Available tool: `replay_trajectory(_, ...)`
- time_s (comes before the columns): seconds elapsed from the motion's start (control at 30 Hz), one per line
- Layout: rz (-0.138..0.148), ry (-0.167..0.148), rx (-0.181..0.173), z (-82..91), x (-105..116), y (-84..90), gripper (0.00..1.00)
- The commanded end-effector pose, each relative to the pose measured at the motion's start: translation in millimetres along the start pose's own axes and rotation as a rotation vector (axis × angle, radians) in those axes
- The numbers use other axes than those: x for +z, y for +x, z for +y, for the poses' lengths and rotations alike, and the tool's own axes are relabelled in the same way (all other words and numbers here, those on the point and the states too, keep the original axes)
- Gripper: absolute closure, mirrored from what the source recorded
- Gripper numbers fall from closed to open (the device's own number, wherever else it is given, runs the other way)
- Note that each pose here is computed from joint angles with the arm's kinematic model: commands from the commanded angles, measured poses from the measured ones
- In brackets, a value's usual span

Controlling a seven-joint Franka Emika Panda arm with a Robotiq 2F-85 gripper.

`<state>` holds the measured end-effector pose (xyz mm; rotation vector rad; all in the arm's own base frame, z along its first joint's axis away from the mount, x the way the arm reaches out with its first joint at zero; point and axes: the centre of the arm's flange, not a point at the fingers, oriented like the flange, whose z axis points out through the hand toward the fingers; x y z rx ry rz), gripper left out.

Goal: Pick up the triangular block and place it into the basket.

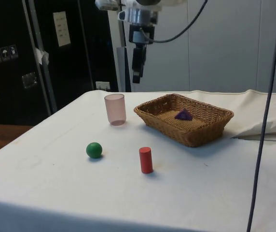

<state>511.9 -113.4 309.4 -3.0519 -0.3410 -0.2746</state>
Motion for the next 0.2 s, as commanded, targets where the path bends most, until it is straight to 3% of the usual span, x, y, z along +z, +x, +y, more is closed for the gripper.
replay_trajectory(0.0,-0.003,0.006,0.001,0.0,0.1,2.2,0.0)
replay_trajectory(0.1,-0.016,0.003,0.0,1.8,1.2,3.7,0.0)
replay_trajectory(0.17,-0.009,0.003,-0.001,1.5,0.6,3.8,0.0)
